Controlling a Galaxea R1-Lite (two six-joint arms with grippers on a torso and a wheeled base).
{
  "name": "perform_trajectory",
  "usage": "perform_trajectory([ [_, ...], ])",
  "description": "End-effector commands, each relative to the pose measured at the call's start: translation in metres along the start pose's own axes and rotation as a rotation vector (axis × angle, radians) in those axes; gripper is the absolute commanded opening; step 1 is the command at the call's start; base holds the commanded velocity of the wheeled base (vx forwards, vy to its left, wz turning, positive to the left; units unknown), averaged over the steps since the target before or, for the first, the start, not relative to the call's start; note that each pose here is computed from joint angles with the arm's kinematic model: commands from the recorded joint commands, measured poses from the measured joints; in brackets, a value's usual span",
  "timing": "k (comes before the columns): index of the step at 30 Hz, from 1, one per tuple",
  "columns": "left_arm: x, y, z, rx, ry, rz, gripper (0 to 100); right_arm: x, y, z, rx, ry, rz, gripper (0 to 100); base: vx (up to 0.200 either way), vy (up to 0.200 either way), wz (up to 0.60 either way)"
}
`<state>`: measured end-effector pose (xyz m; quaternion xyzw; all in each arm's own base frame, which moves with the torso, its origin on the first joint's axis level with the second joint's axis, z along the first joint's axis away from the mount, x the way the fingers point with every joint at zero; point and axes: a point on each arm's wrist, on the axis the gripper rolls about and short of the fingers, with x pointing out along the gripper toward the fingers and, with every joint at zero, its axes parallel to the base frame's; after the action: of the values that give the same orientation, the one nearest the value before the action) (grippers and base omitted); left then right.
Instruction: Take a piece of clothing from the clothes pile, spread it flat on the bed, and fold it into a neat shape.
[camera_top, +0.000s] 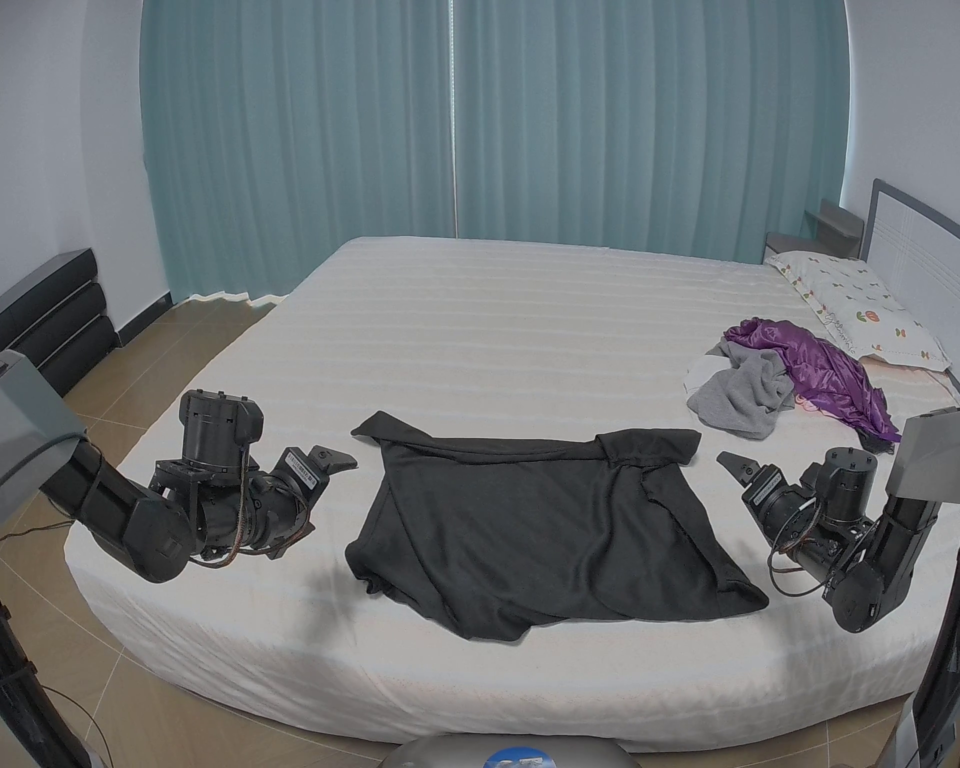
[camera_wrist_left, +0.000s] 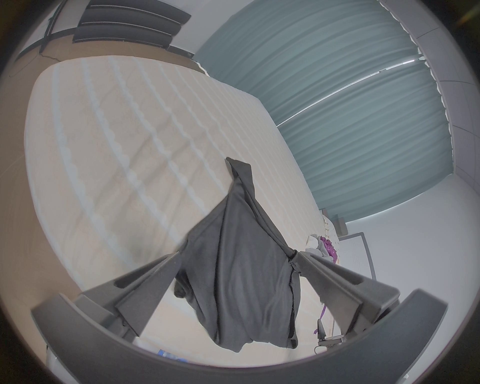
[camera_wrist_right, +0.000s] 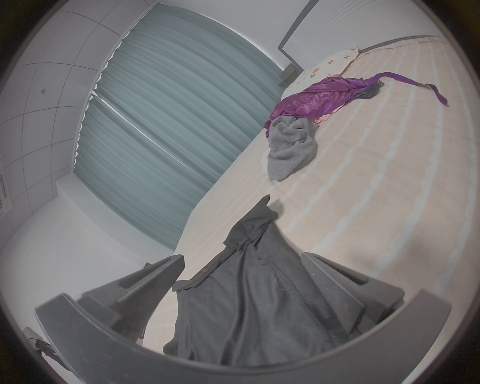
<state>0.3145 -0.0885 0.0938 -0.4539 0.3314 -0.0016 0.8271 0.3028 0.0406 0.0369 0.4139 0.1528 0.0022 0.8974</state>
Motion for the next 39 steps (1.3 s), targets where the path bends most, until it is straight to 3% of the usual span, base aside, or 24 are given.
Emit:
perform_trajectory([
  [1, 0.0, 0.002, -0.001, -0.003, 0.003, 0.006, 100, 0.0, -0.003, -0.003, 0.001, 0.012, -0.012, 100, 0.0, 0.0, 0.0],
  [15, 0.0, 0.006, -0.003, -0.009, 0.007, 0.018, 100, -0.005, -0.002, -0.009, -0.003, 0.028, -0.003, 100, 0.0, 0.0, 0.0],
  [21, 0.001, 0.011, -0.006, -0.006, 0.013, 0.025, 100, -0.005, -0.004, -0.014, -0.007, 0.042, -0.011, 100, 0.2, 0.0, 0.0],
  [26, -0.003, 0.03, -0.019, 0.022, 0.056, 0.092, 100, -0.007, -0.006, -0.017, -0.011, 0.057, -0.023, 100, 0.0, 0.0, 0.0],
  [32, 0.003, 0.049, -0.037, 0.12, 0.119, 0.173, 100, -0.008, -0.008, -0.019, -0.015, 0.07, -0.036, 100, 0.0, 0.0, 0.0],
  [39, 0.011, 0.062, -0.049, 0.132, 0.166, 0.23, 100, -0.008, -0.011, -0.021, -0.015, 0.079, -0.046, 100, 0.0, 0.0, 0.0],
])
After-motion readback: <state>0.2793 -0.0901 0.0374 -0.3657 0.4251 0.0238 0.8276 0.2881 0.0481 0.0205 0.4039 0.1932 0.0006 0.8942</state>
